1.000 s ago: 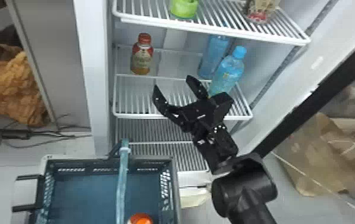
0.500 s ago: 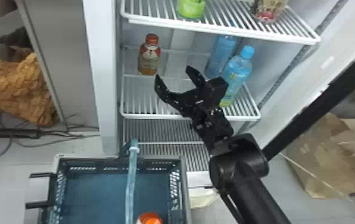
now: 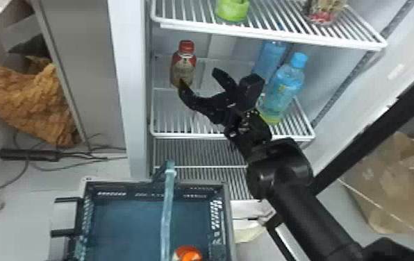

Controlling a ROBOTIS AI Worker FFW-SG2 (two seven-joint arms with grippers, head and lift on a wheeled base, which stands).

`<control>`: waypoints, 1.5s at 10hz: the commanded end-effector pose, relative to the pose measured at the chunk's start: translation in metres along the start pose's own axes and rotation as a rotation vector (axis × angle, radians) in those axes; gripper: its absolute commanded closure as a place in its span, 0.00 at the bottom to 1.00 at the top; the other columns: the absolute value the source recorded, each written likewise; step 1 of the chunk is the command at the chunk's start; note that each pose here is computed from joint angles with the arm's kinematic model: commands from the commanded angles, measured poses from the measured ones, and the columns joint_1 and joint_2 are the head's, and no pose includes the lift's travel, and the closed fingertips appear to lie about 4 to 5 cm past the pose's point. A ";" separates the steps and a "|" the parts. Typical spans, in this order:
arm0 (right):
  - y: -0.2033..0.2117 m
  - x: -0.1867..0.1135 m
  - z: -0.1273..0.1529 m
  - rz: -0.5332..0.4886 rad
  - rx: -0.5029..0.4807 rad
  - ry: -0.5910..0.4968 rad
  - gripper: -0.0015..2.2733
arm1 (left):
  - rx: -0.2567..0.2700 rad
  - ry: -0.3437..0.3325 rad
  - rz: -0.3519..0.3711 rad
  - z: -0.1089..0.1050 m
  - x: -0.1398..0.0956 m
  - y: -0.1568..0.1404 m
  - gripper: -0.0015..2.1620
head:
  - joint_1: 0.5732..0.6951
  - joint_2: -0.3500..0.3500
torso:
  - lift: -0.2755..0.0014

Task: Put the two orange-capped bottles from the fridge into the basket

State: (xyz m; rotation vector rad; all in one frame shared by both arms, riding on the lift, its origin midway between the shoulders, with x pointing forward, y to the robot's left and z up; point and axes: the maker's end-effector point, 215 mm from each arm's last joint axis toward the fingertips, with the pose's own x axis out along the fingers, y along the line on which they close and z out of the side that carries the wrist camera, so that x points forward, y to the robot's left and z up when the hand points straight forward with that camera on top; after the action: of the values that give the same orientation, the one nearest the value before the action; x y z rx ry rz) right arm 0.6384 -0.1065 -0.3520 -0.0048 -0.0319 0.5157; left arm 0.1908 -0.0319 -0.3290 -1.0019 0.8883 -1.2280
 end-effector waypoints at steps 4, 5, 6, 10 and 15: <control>0.014 0.027 0.014 0.033 -0.051 -0.004 0.03 | 0.000 0.007 -0.008 -0.001 0.003 -0.001 0.56 | 1.00 0.25 | 0.15; 0.016 0.031 0.014 0.036 -0.062 0.001 0.02 | 0.004 0.009 -0.011 0.000 0.005 -0.002 0.56 | 1.00 0.27 | 0.15; 0.015 0.035 0.014 0.029 -0.072 0.006 0.02 | 0.004 0.010 -0.012 0.000 0.005 -0.002 0.56 | 1.00 0.28 | 0.15; -0.010 0.045 0.015 -0.026 -0.099 0.026 0.05 | 0.005 0.014 -0.016 0.000 0.007 -0.003 0.56 | 1.00 0.27 | 0.15; -0.013 0.058 -0.006 -0.026 -0.090 0.105 0.39 | 0.001 0.019 -0.023 -0.001 0.010 -0.002 0.56 | 1.00 0.27 | 0.15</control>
State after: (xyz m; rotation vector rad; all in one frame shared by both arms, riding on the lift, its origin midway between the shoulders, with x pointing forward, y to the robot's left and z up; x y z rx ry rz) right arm 0.6971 -0.0885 -0.3461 -0.1273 0.0264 0.4895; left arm 0.1912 -0.0420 -0.3270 -1.0019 0.8934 -1.2606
